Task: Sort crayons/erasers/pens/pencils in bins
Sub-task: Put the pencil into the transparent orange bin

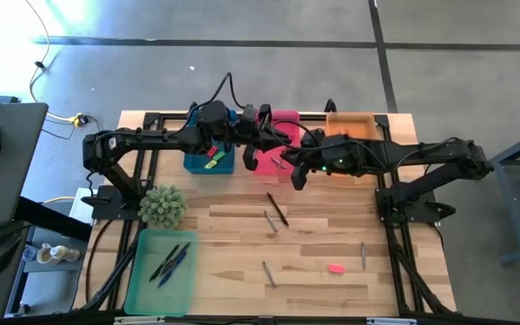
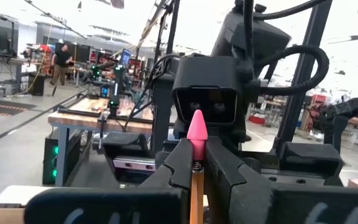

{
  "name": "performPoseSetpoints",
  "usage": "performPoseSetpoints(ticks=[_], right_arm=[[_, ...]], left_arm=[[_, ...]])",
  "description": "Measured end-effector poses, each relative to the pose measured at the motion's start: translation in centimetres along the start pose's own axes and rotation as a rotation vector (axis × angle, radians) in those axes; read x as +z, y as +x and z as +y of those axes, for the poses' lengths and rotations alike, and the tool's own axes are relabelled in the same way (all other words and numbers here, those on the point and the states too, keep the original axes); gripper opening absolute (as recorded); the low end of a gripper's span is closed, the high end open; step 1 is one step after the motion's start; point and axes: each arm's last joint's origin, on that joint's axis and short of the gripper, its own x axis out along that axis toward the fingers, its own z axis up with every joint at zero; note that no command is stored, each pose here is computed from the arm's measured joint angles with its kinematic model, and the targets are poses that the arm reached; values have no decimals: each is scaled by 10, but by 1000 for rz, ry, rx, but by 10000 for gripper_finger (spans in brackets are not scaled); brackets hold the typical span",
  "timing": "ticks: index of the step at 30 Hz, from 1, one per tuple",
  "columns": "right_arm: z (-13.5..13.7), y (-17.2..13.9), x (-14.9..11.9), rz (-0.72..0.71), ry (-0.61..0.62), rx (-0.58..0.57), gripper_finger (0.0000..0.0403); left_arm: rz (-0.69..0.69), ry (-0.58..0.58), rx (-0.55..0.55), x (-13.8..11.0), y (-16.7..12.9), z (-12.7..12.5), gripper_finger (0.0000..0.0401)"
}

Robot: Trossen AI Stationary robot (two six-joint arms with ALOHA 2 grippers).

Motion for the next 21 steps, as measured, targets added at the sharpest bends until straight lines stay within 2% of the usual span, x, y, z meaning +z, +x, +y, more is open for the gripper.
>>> performPoseSetpoints(ticks=[8,14,21], right_arm=[[-1,0,-2,18,27,-23,17],[-2,0,-3,18,37,-49,9],[-6,-1,-10,80,47,-101,4]], left_arm=[[24,-4,10,-2,0,0,25],[47,14,19,-4,0,1,65],[147,60,64,-14,-4,10,124]])
